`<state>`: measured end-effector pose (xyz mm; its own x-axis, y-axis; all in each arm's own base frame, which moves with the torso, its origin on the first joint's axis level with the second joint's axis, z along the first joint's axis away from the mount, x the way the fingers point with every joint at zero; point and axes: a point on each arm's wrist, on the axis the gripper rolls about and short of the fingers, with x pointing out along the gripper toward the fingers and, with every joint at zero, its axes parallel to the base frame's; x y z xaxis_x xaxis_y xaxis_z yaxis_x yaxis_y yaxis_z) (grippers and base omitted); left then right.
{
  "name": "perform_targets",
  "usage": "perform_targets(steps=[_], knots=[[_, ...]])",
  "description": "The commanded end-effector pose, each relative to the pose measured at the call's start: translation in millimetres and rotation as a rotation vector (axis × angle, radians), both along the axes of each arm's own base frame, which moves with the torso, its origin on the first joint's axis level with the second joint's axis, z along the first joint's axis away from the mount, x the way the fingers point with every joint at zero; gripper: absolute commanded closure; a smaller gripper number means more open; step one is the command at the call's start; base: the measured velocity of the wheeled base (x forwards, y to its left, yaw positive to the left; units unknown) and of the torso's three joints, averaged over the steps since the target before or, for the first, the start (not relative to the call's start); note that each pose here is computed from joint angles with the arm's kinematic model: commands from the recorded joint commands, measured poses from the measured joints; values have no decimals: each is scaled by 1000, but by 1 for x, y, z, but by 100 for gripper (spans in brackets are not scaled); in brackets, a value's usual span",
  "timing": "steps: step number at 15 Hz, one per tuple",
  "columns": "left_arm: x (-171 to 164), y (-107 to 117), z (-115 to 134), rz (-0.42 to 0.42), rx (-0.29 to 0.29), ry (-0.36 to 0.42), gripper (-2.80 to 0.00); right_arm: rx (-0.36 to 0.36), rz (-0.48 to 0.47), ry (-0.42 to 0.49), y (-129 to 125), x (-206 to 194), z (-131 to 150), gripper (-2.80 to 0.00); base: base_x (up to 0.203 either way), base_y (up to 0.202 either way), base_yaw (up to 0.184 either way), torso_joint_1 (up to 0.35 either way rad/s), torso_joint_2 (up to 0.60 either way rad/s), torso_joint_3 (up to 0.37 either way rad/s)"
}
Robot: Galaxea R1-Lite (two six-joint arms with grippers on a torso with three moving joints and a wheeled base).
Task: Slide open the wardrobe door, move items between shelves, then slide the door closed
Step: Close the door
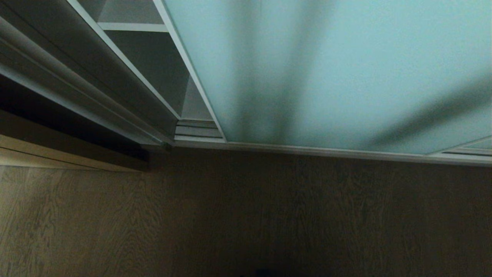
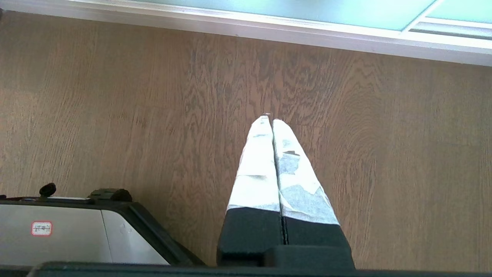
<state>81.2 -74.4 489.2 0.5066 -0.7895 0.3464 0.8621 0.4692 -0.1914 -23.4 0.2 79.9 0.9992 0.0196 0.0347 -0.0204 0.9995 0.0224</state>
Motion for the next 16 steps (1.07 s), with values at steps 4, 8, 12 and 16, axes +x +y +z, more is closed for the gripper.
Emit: perform_targets(steps=[4,8,12,16], knots=[[20,-15,-9,53,28,48,0,0,0,1,0,0,0,0,0,0,0,0,0,0],[29,-20,-15,124,29,82,0,0,0,1,0,0,0,0,0,0,0,0,0,0],[45,-29,-20,229,-23,92,0,0,2,1,0,0,0,0,0,0,0,0,0,0],[49,-27,-20,334,-56,108,0,0,0,1,0,0,0,0,0,0,0,0,0,0]])
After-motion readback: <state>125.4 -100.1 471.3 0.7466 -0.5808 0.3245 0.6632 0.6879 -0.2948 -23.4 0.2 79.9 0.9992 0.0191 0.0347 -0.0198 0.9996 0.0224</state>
